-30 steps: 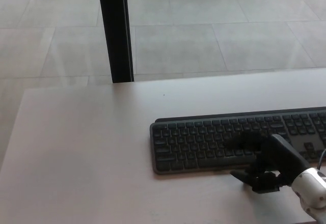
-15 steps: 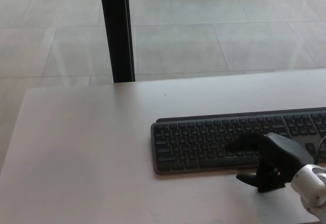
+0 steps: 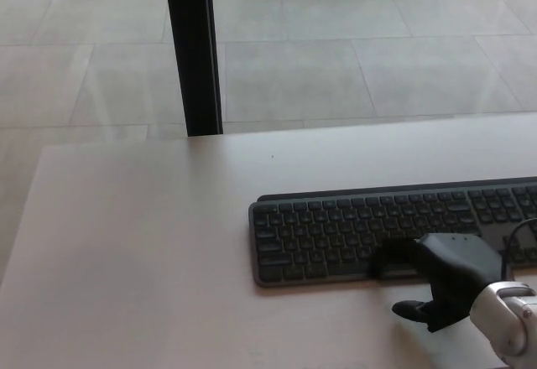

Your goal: The robot uses its right fingers to click on the space key of the black keyboard placed on the center of the white desk.

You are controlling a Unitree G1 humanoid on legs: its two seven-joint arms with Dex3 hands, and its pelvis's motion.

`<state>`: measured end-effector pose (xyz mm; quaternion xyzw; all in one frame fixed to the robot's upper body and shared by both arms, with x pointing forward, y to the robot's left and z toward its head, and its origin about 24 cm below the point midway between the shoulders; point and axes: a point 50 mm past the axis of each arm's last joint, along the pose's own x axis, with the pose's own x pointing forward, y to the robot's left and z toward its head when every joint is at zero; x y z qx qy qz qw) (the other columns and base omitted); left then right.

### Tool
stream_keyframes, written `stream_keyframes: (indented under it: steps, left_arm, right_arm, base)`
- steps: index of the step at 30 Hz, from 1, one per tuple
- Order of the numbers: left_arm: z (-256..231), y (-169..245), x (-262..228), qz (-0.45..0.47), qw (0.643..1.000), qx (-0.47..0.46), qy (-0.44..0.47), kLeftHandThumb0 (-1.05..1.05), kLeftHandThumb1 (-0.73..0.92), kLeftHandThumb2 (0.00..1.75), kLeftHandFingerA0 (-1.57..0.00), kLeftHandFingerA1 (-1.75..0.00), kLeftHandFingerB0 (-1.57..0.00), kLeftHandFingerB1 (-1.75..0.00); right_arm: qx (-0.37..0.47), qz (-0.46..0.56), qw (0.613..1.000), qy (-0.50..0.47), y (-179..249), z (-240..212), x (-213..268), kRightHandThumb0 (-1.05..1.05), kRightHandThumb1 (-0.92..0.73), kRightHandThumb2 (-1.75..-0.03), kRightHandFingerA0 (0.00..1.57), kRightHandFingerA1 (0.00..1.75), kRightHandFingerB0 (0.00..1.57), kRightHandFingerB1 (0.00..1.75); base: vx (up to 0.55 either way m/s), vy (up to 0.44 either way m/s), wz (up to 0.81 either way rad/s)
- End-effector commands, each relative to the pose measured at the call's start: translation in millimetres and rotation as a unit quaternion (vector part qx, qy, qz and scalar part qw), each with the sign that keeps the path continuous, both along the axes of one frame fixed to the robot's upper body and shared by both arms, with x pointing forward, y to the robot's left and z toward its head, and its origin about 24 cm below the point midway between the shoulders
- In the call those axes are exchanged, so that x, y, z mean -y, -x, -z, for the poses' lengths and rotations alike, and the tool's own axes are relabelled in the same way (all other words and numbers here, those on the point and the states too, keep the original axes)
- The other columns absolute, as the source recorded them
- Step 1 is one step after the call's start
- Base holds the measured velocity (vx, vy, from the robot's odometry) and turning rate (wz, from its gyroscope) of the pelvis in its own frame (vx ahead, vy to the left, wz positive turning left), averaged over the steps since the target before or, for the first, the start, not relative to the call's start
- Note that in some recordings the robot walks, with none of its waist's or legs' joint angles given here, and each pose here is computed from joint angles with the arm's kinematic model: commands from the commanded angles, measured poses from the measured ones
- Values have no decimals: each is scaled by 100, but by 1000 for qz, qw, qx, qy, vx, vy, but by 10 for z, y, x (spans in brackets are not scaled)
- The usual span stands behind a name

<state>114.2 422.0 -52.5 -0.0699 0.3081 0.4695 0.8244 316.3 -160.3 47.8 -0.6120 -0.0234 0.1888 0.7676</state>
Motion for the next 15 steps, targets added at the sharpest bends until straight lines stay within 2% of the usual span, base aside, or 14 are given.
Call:
stream_keyframes:
  steps: [1, 3, 5, 15]
  left_arm:
    - [-66, 13, -65, 0, 1000, 14, -11, -52, 69, 60, -67, -75, -60, -56]
    - [-67, 9, -67, 7, 1000, 5, -13, -55, 69, 61, -65, -71, -57, -54]
    - [-75, -2, -69, 6, 1000, 0, -21, -54, 69, 61, -71, -74, -62, -55]
    - [-96, -34, -79, -1, 1000, 11, -17, -53, 69, 61, -70, -76, -65, -57]
  right_arm:
    - [0, -8, 998, 66, 41, 99, 105, -48, -61, -63, 74, 145, 55, 45]
    - [0, -9, 998, 70, 40, 105, 102, -48, -62, -63, 75, 148, 54, 46]
    - [-1, -11, 997, 75, 56, 129, 101, -46, -60, -63, 75, 149, 56, 43]
    - [-3, -26, 995, 98, 105, 226, 81, -47, -62, -64, 71, 151, 55, 44]
  base:
    - [0, 0, 0]
    - [0, 0, 0]
    - [0, 0, 0]
    - [0, 0, 0]
